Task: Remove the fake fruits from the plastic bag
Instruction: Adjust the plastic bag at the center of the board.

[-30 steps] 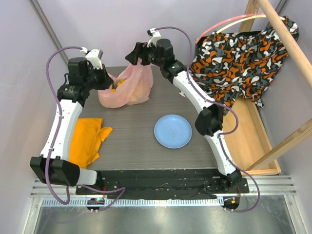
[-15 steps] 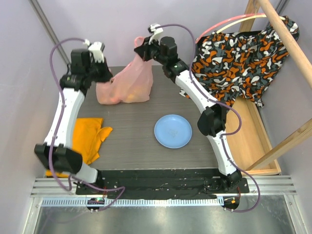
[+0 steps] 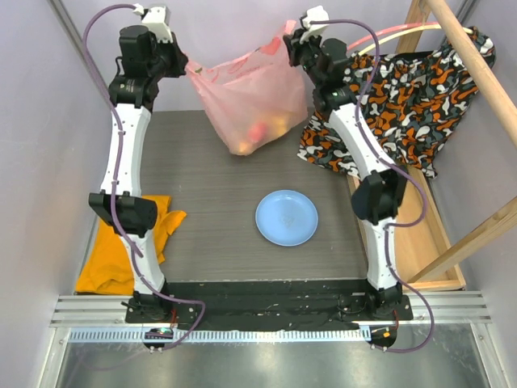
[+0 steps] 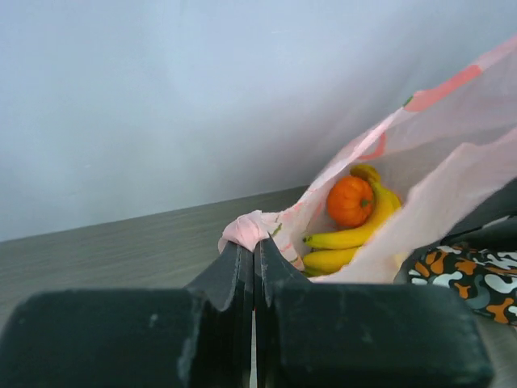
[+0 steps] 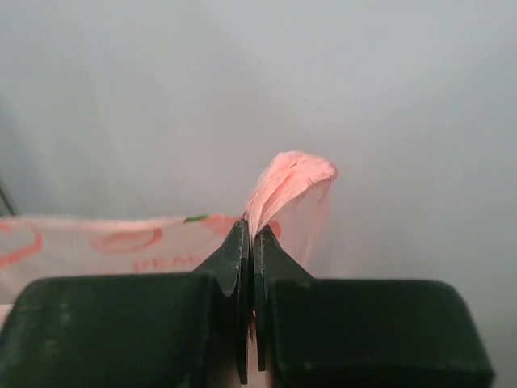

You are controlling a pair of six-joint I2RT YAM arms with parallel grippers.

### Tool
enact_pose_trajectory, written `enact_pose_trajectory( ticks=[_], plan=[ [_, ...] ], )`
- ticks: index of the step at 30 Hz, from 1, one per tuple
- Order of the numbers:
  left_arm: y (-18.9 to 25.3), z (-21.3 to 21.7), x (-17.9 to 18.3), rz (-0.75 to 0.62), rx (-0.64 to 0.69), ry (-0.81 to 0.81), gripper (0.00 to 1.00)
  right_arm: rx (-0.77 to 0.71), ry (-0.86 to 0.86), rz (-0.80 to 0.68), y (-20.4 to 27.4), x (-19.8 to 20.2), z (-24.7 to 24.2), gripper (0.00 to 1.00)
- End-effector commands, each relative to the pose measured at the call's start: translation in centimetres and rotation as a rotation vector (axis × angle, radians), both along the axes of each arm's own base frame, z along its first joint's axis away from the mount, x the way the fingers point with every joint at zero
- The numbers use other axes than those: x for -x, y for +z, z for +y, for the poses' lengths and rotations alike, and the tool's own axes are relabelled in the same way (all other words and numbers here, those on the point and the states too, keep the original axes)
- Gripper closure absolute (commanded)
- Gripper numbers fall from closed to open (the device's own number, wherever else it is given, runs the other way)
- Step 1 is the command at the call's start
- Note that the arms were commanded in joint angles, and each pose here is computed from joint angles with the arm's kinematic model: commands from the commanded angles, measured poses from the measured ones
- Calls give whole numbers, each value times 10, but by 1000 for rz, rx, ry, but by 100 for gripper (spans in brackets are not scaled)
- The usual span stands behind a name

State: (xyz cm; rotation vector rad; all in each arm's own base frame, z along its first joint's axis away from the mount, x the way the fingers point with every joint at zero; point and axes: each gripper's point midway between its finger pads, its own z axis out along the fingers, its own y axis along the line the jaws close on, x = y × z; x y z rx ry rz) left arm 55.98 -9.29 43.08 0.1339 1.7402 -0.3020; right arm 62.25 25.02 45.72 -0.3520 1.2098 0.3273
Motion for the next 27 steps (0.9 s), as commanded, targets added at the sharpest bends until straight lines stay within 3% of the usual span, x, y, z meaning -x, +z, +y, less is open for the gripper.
enact_pose_trajectory(
  ticks=[1, 2, 3, 4, 5, 6, 7, 11, 14, 17, 18, 19, 21, 22, 23, 24, 26, 27],
  plan=[
    [55, -15, 54, -123, 8, -124, 100, 36, 20, -109, 72, 80, -32, 99],
    [32, -19, 69, -61, 7, -157, 100, 99, 24, 7, 7, 75, -32, 99],
    [20, -24, 77, -35, 5, -182, 100, 113, 22, -24, 22, 106, -42, 99],
    [5, -30, 86, -1, 1, -218, 100, 156, 18, 5, 0, 113, -47, 99],
    [-21, -36, 101, 60, -4, -244, 100, 208, 28, 136, -64, 119, -48, 99],
    [-39, -38, 110, 109, -9, -262, 100, 217, 42, 144, -61, 143, -54, 99],
    [-51, -42, 120, 144, -3, -286, 100, 239, 58, 258, -110, 153, -57, 99],
    [-113, -49, 157, 329, 23, -312, 100, 226, 130, 449, -162, 206, -58, 99],
    [-123, -53, 161, 395, 75, -293, 100, 191, 164, 518, -172, 219, -48, 99],
    [-128, -46, 133, 418, 65, -216, 100, 170, 142, 517, -169, 198, -42, 99],
    [-132, -46, 122, 433, 63, -203, 100, 149, 129, 460, -146, 185, -39, 99],
    [-112, -45, 109, 385, 58, -194, 100, 153, 109, 474, -158, 167, -36, 99],
    [-139, -43, 79, 449, 23, -171, 100, 148, 94, 413, -138, 144, -31, 99],
    [-114, -42, 64, 384, 18, -161, 100, 161, 76, 419, -155, 122, -25, 99],
    [-119, -38, 51, 389, 11, -143, 100, 162, 61, 396, -151, 109, -24, 99],
    [-141, -36, 30, 423, 10, -129, 100, 136, 46, 324, -121, 92, -19, 99],
    [-116, -24, -1, 323, 7, -93, 100, 142, 16, 325, -137, 55, -12, 99],
    [-96, -21, -13, 248, -9, -85, 100, 102, 8, 237, -95, 42, -9, 99]
  ],
)
